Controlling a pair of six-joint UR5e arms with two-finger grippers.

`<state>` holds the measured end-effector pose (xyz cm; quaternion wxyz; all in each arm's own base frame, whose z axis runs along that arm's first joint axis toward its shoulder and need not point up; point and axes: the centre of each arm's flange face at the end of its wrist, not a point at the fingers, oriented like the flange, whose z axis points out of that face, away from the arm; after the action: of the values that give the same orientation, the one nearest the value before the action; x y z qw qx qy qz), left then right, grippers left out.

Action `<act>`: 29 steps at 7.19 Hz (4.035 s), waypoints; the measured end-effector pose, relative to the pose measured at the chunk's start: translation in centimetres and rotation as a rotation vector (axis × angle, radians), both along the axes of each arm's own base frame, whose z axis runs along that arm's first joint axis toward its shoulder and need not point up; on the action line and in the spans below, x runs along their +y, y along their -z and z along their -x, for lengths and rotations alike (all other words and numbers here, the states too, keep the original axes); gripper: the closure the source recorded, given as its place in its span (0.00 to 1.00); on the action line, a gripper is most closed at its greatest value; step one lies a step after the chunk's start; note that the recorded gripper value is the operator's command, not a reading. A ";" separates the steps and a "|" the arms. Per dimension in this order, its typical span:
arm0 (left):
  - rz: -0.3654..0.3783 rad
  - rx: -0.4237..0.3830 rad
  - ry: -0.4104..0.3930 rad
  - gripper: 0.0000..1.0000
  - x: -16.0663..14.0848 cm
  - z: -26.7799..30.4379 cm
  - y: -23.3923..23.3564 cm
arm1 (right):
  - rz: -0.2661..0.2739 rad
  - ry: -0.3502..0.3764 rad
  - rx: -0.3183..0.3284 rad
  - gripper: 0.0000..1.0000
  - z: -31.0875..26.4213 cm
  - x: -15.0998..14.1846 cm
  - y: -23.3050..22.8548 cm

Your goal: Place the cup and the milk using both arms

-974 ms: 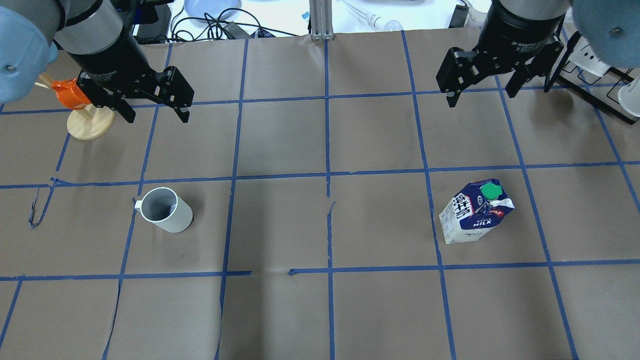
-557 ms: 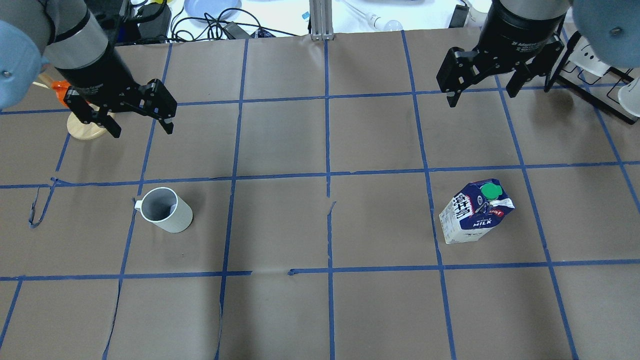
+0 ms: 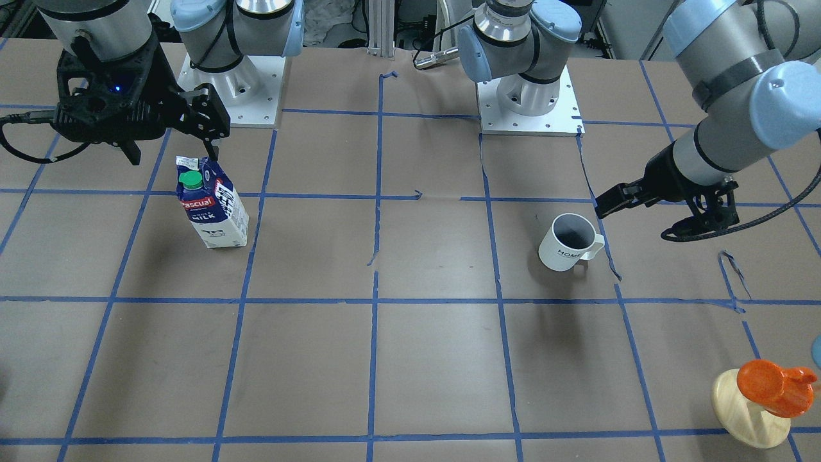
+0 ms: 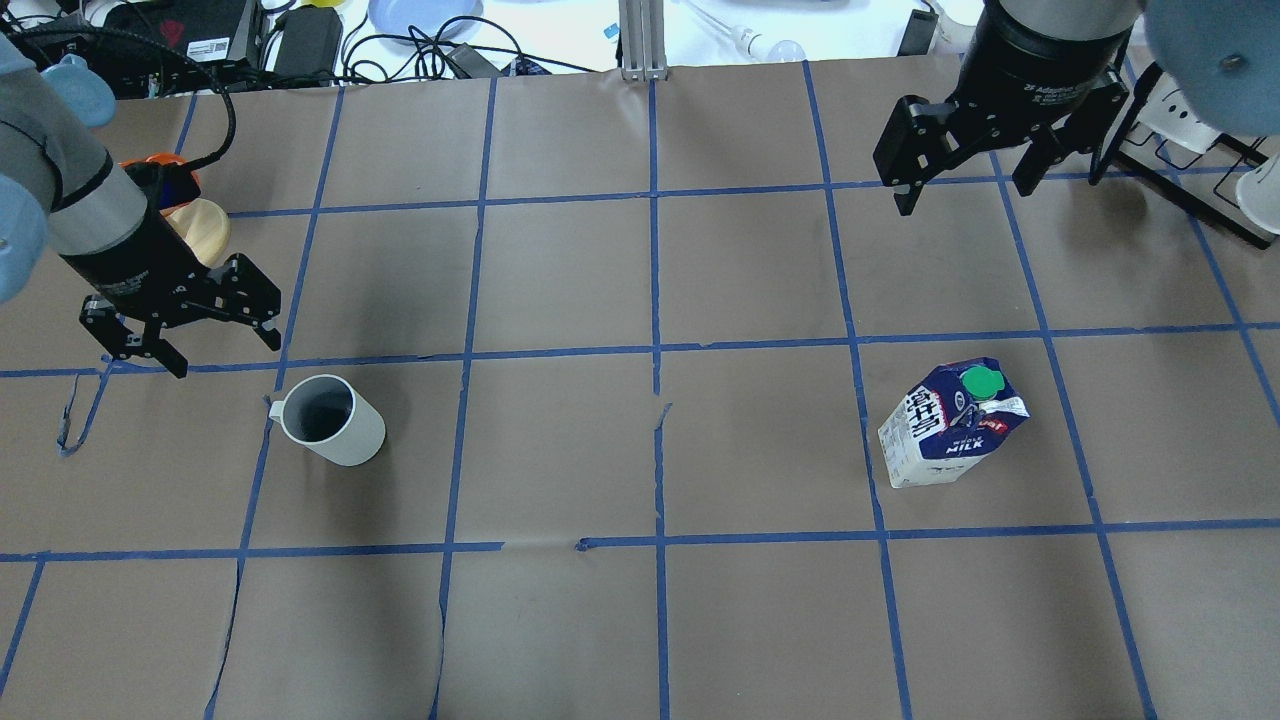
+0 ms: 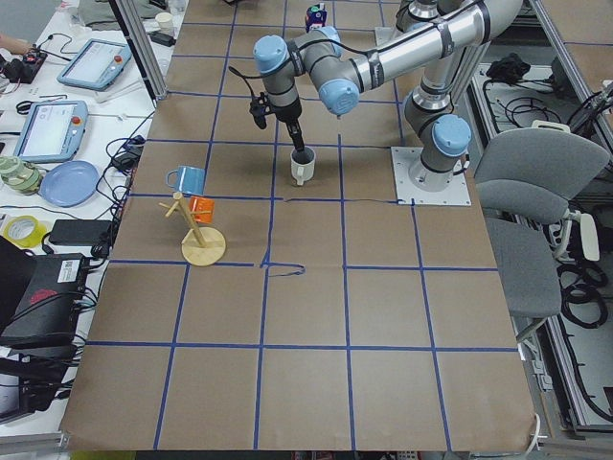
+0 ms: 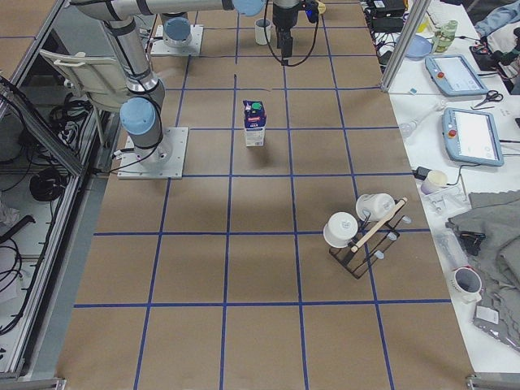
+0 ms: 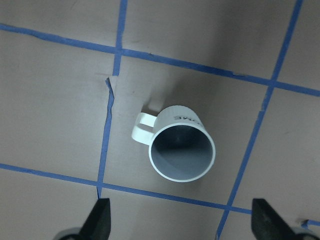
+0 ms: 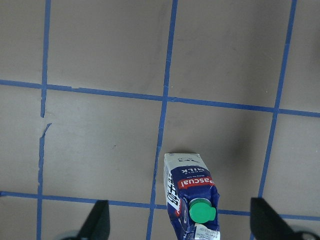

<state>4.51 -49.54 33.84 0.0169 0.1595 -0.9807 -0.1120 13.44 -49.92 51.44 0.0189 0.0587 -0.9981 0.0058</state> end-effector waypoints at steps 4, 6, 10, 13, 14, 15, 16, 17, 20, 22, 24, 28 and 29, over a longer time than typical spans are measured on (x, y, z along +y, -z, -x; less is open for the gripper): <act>-0.070 -0.005 -0.105 0.00 2.1 0.3 6.8 | -0.002 0.000 0.000 0.00 0.0 0.0 0.0; -0.100 0.003 -0.106 0.00 2.3 0.3 8.5 | -0.004 0.000 -0.001 0.00 0.0 0.0 0.0; -0.134 0.011 -0.120 0.97 1.8 0.1 10.8 | -0.002 0.000 -0.002 0.00 0.0 0.1 0.0; -0.124 -0.003 -0.193 1.00 1.1 0.0 10.3 | -0.002 0.000 -0.002 0.00 0.0 0.1 -0.1; -0.116 -0.007 -0.201 1.00 0.9 -0.1 9.7 | -0.001 0.000 -0.002 0.00 0.0 0.1 -0.1; -0.108 -0.011 -0.207 1.00 0.8 0.0 9.2 | -0.001 0.000 -0.002 0.00 0.0 0.1 -0.1; -0.096 -0.016 -0.213 1.00 0.7 0.0 8.6 | -0.001 0.000 -0.002 0.00 0.0 0.1 -0.1; -0.078 -0.023 -0.219 1.00 0.3 0.0 7.6 | -0.001 0.000 -0.002 0.00 0.0 0.1 -0.1; -0.003 -0.016 -0.235 1.00 -3.9 2.3 1.6 | 0.000 0.000 -0.002 0.00 0.0 0.1 -0.1; 0.022 0.009 -0.218 1.00 -6.7 7.1 -1.0 | 0.000 0.001 -0.002 0.00 0.0 0.0 -0.1; 0.032 0.011 -0.205 1.00 -8.1 14.4 -0.6 | 0.000 0.001 -0.001 0.00 0.0 0.0 0.0; 0.049 0.060 -0.284 1.00 -11.6 26.6 1.6 | -0.003 0.001 -0.002 0.00 0.0 0.0 0.0; 0.063 0.085 -0.316 1.00 -12.2 29.4 2.8 | -0.003 0.002 -0.002 0.00 0.0 0.0 0.0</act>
<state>-24.93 -61.76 31.07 0.0810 0.3062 -0.9448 -0.0840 13.39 -49.91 51.41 0.0178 0.0577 -0.9982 0.0041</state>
